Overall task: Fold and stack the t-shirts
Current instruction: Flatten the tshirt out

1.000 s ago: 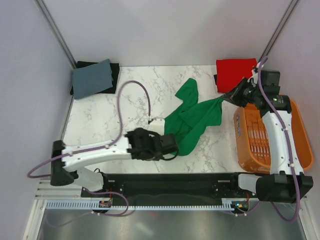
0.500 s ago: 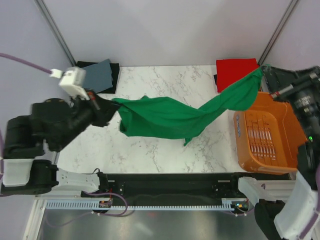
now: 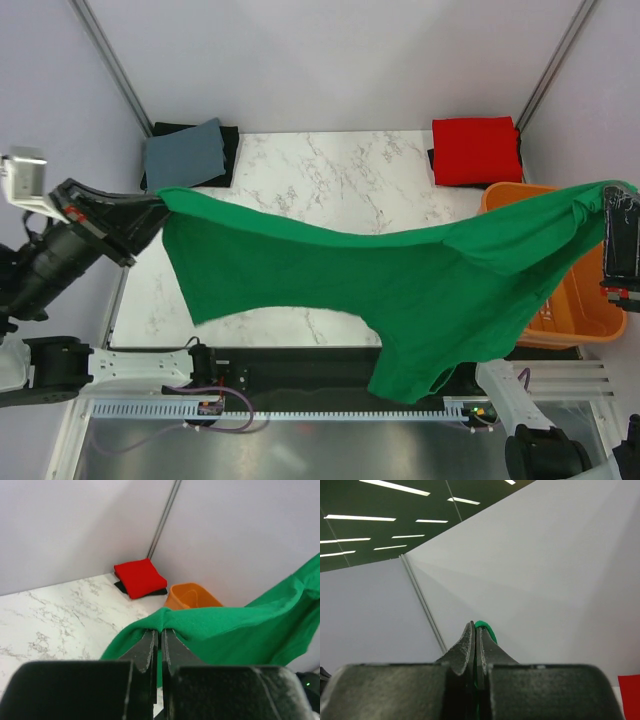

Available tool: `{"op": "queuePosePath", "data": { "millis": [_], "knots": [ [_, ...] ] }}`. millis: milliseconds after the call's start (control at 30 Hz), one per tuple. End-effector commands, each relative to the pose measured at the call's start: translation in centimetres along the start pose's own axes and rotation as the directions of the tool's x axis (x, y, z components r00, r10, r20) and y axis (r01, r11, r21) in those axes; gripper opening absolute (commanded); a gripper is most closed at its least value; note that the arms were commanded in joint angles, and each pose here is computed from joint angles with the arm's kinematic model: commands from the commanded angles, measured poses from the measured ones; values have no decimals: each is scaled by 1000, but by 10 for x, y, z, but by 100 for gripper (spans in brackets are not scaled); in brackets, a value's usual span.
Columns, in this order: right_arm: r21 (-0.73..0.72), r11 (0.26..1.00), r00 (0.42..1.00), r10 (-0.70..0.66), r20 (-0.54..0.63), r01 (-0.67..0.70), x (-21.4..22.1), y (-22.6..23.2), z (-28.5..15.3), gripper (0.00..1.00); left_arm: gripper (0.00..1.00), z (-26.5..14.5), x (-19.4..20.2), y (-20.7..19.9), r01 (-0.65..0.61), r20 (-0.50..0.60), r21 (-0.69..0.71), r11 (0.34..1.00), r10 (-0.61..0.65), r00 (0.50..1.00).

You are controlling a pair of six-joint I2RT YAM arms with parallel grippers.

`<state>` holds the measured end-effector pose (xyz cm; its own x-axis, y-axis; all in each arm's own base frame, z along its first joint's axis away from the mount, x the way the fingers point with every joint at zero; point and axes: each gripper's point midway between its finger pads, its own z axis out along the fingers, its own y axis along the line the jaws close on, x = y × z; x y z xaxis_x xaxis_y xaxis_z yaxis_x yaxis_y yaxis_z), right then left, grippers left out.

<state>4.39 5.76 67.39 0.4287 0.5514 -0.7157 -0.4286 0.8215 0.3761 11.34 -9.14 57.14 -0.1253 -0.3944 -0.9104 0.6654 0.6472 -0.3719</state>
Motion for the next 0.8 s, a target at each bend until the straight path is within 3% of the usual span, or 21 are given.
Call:
{"op": "queuePosePath", "data": {
  "millis": [0,167,333,433,467,533,633,667,733,767],
  "knots": [
    [-65,998,999,-16,38,18,-13,15,1,0,2,8,19,-7,-86,-38,44,995,87,995],
    [-114,992,996,-42,83,51,-29,32,-19,0,2,-22,2,-16,-49,28,187,981,45,999],
    [-104,993,993,-36,112,47,-32,32,-30,0,2,-32,-5,-17,-83,75,217,973,68,995],
    [-85,996,997,-27,78,33,-19,21,-15,0,2,5,21,0,-139,-2,38,990,139,990],
    [-28,999,1000,-17,11,17,-1,2,4,0,2,20,34,17,-178,-41,-92,980,175,984],
    [55,998,997,-10,-73,14,22,-22,27,0,2,51,62,25,-264,-129,-204,943,241,962],
    [235,972,959,62,-276,5,89,-93,70,0,2,85,89,43,-407,-213,-375,833,350,912],
    [272,962,938,119,-326,-27,112,-115,85,0,2,93,99,62,-484,-266,-438,757,406,875],
    [359,931,889,214,-404,-61,162,-162,99,0,2,117,118,86,-515,-332,-470,716,397,855],
    [386,920,877,238,-418,-66,181,-186,115,0,2,127,131,119,-477,-360,-507,718,327,874]
  ]
}}
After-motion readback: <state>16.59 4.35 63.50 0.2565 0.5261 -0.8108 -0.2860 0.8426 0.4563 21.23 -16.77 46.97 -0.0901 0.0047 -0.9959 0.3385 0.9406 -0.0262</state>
